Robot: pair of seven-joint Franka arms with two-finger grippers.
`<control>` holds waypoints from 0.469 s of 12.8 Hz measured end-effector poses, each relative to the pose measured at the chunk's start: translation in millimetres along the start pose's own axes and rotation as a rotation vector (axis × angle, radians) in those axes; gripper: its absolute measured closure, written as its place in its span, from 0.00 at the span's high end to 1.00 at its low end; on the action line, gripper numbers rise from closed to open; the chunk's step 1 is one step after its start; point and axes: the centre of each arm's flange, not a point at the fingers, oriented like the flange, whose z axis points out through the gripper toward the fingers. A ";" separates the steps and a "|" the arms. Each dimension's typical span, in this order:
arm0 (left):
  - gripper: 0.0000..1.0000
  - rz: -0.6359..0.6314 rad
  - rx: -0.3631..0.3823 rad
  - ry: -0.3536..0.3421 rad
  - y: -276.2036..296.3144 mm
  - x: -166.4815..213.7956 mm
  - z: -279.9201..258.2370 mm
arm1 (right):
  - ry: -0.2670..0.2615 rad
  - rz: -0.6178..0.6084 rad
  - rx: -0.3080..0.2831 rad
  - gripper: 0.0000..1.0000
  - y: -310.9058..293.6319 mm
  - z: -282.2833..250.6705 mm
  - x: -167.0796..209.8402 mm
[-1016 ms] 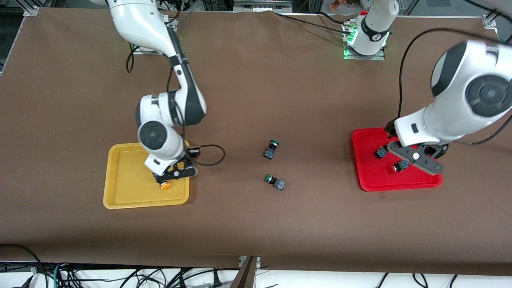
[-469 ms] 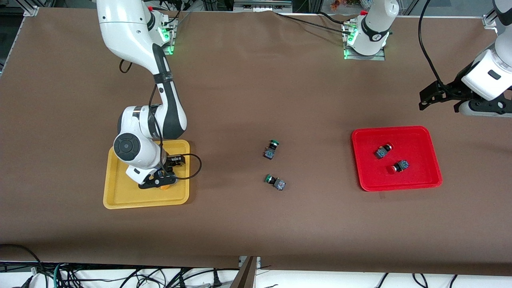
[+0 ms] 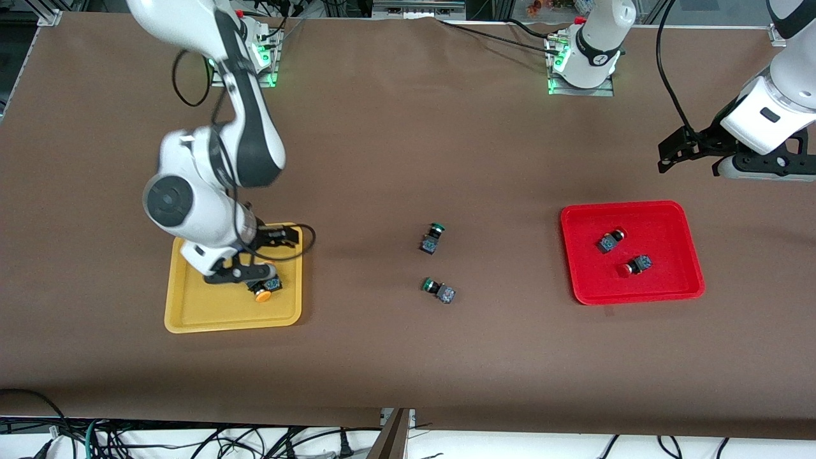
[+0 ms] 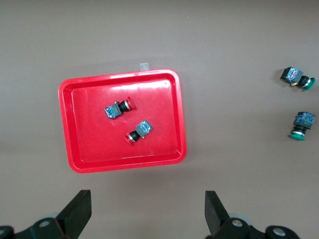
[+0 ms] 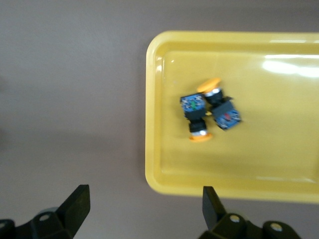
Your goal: Place red and yellow buttons in trays
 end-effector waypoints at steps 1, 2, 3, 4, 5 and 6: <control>1.00 -0.001 0.000 0.000 0.0 -0.1 -0.8 | 0.005 -0.010 -0.007 1.00 6.6 -39.0 -13.2; 1.00 -0.002 0.000 -0.002 -0.3 -0.1 -1.1 | -0.001 -0.019 -0.009 1.00 13.8 -73.0 -28.9; 1.00 -0.002 0.000 -0.002 -0.4 -0.2 -1.4 | -0.005 -0.025 -0.010 1.00 21.7 -102.7 -44.3; 1.00 -0.003 0.000 -0.001 -0.4 -0.1 -1.8 | -0.004 -0.026 -0.008 1.00 29.1 -126.4 -57.8; 1.00 -0.003 0.000 -0.001 -0.4 -0.2 -2.1 | -0.002 -0.027 0.000 1.00 35.4 -144.9 -69.4; 1.00 -0.003 0.000 -0.004 -0.4 -0.5 -2.2 | -0.001 -0.026 0.009 1.00 40.3 -156.4 -77.9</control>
